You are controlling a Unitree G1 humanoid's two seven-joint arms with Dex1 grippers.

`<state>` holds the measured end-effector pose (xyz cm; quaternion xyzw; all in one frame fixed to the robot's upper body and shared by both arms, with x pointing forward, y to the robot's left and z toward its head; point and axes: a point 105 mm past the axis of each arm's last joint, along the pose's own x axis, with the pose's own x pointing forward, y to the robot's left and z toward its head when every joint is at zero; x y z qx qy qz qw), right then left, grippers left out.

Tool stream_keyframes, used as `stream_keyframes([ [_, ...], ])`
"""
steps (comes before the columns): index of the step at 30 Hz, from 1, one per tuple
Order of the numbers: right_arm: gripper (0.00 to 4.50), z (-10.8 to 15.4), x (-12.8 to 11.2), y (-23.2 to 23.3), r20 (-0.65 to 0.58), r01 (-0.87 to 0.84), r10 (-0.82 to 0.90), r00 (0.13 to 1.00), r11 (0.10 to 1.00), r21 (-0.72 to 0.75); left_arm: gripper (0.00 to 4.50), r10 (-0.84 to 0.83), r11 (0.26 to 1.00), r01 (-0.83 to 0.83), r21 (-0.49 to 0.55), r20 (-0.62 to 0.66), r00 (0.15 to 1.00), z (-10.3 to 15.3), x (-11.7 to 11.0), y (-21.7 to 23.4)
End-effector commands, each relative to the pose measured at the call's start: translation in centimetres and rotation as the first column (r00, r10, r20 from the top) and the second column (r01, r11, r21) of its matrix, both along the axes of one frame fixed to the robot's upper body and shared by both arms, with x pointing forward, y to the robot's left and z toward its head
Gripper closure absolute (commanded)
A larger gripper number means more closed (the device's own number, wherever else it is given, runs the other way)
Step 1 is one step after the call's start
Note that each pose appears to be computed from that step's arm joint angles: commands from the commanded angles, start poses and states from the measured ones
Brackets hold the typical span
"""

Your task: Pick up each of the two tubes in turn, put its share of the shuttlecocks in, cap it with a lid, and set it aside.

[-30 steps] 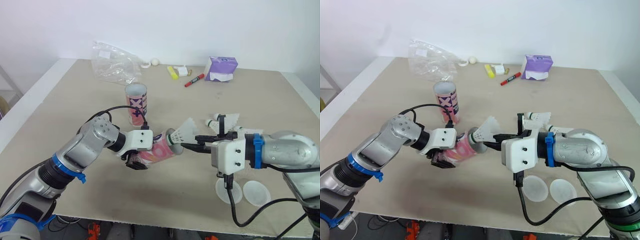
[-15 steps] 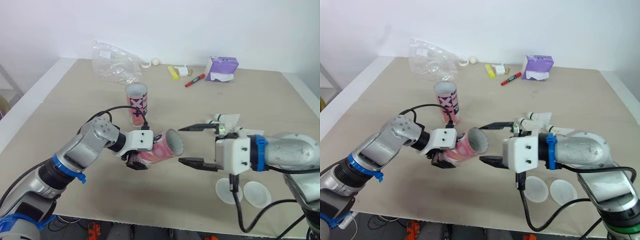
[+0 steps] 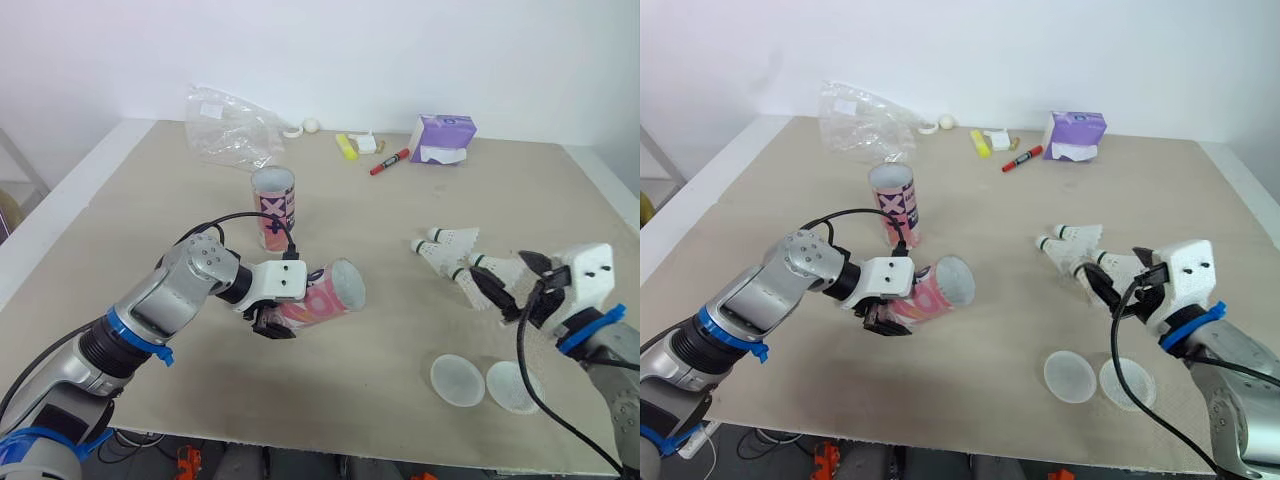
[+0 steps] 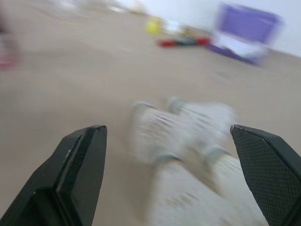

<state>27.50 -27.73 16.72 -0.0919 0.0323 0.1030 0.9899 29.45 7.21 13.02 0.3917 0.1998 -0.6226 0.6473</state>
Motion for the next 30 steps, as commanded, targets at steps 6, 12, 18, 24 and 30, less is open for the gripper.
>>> stream_keyframes([
  [6,0.02,-2.4,-1.6,0.6,-0.112,0.062,-0.047,0.993,0.989,0.136,0.71,0.023,1.000,-0.023,0.009,0.004,1.000,-0.5,0.2,0.2],
  [12,0.02,-3.3,-2.0,0.8,-0.145,0.069,-0.045,0.988,0.985,0.160,0.71,0.029,1.000,-0.029,0.011,0.005,1.000,-0.4,0.2,0.4],
  [18,0.02,-3.6,-1.4,1.7,-0.152,0.049,-0.012,0.988,0.969,0.240,0.71,0.029,0.999,-0.029,0.015,0.006,1.000,-0.4,0.3,0.4],
  [24,0.02,-4.1,0.1,2.3,-0.166,0.055,-0.003,0.986,0.948,0.313,0.71,0.030,0.999,-0.030,0.013,0.006,1.000,-0.3,0.3,0.3],
  [30,0.02,-4.0,1.3,2.5,-0.160,0.058,0.003,0.987,0.926,0.373,0.71,0.039,0.999,-0.039,0.015,0.005,0.999,-0.3,0.4,0.5],
])
